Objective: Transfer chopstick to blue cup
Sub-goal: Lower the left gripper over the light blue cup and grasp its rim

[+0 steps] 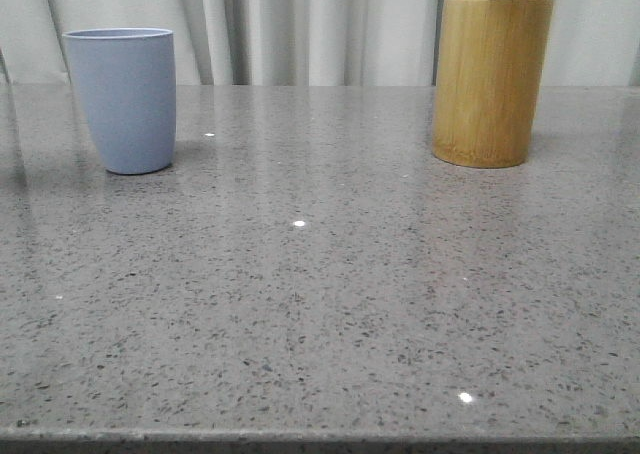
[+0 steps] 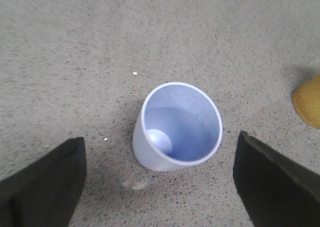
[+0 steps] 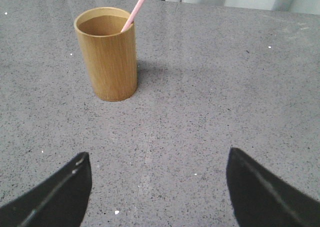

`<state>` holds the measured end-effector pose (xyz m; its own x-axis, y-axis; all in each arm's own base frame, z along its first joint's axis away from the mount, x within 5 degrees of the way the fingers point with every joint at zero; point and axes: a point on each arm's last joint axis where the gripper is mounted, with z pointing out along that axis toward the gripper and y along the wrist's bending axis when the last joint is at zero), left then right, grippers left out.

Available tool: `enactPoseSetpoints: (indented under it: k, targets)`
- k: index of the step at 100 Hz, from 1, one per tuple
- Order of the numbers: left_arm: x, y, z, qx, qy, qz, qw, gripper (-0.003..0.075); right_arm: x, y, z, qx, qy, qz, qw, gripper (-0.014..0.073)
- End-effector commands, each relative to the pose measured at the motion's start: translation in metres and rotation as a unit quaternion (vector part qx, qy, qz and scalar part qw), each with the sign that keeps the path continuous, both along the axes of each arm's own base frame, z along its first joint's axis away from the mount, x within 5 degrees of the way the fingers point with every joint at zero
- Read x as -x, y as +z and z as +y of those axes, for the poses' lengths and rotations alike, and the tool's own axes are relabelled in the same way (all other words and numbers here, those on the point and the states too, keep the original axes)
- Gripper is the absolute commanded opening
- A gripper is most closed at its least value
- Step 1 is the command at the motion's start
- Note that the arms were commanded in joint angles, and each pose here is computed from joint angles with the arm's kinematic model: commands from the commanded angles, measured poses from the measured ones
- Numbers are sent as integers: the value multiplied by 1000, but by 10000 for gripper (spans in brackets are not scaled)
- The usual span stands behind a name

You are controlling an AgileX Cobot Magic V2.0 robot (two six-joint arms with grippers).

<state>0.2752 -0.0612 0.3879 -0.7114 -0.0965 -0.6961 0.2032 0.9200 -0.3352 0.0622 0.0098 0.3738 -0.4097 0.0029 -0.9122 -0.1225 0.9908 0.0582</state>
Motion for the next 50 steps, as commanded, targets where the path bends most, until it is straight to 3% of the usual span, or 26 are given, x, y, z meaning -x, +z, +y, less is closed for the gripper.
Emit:
enactPoseSetpoints:
  k: [1,50]
  targets:
    - [-12,15,-10,14,-5,-41,999,553,-4,15,0,0,-3,-47,999,561]
    - [-63,-33,-22,-30,-13,12,999,551,-4,15,0,0,-3,-47,999,561]
